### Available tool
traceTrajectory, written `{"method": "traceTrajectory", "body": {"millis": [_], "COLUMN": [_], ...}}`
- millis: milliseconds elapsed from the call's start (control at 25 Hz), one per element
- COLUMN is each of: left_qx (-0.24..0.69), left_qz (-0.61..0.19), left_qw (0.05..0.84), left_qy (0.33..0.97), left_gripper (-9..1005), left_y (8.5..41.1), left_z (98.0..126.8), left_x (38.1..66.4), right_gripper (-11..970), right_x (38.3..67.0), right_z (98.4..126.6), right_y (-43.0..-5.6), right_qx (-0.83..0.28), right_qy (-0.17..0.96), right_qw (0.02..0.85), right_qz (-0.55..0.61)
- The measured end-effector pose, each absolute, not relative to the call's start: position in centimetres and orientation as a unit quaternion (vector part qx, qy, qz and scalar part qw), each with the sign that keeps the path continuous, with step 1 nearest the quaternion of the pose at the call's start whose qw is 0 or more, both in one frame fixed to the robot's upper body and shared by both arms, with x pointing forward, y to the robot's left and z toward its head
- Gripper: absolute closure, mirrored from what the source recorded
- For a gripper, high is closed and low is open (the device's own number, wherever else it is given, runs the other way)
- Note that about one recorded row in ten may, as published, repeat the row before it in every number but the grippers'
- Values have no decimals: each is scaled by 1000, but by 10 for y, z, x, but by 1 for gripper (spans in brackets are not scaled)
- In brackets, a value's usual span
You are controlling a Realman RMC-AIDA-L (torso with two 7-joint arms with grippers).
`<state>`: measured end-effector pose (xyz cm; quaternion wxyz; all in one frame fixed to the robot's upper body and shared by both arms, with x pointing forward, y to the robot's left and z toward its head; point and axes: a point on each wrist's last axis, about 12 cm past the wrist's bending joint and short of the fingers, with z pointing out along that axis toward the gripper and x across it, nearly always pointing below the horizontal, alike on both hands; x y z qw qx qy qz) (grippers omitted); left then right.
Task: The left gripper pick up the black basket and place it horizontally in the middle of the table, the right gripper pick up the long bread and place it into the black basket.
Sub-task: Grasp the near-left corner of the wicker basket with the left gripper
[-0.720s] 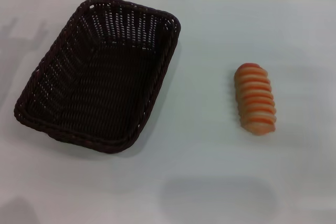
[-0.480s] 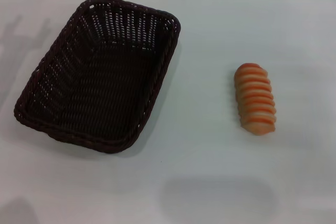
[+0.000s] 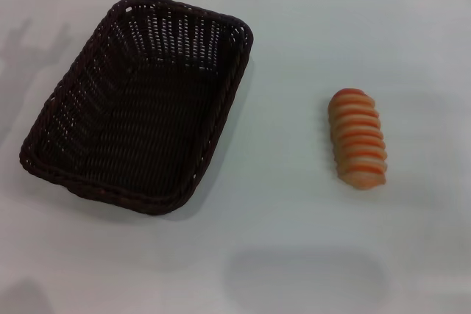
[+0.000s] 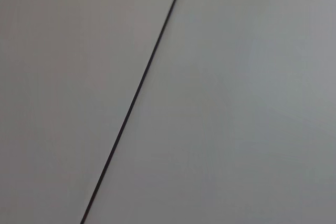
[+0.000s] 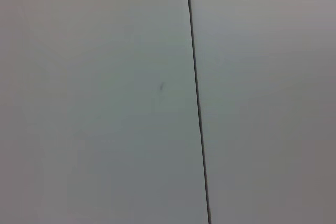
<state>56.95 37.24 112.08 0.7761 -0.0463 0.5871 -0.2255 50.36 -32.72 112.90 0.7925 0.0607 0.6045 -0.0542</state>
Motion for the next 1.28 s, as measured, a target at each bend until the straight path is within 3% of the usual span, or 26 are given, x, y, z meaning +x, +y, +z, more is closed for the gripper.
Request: {"method": "traceTrajectory", "body": {"millis": [200,480,600,880,1280], "left_qx": [-33,20,25,108,164], "left_qz": [-275,-273,-272,-204,-84], "left_qw": [726,660,652,551,431], "left_qy": [630,700,708,802,884], "left_gripper": [152,153,153,153,152], "left_y": [375,363,361,333,306], "left_z": [1159,1213,1218,1257,1265], "left_x": [585,596,597,599,606], "right_gripper": [317,318,318,318,318], "right_x": [503,504,504,503,502], "right_z": [1129,1130,1130,1131,1130], "right_y": [-328,-329,-328,-330,-329], "right_qx": [61,62,62,64,66], "right_qy": [604,604,603,602,604], "right_qw": [792,793,793,793,792], "right_qz": [-55,-56,-55,-57,-56]}}
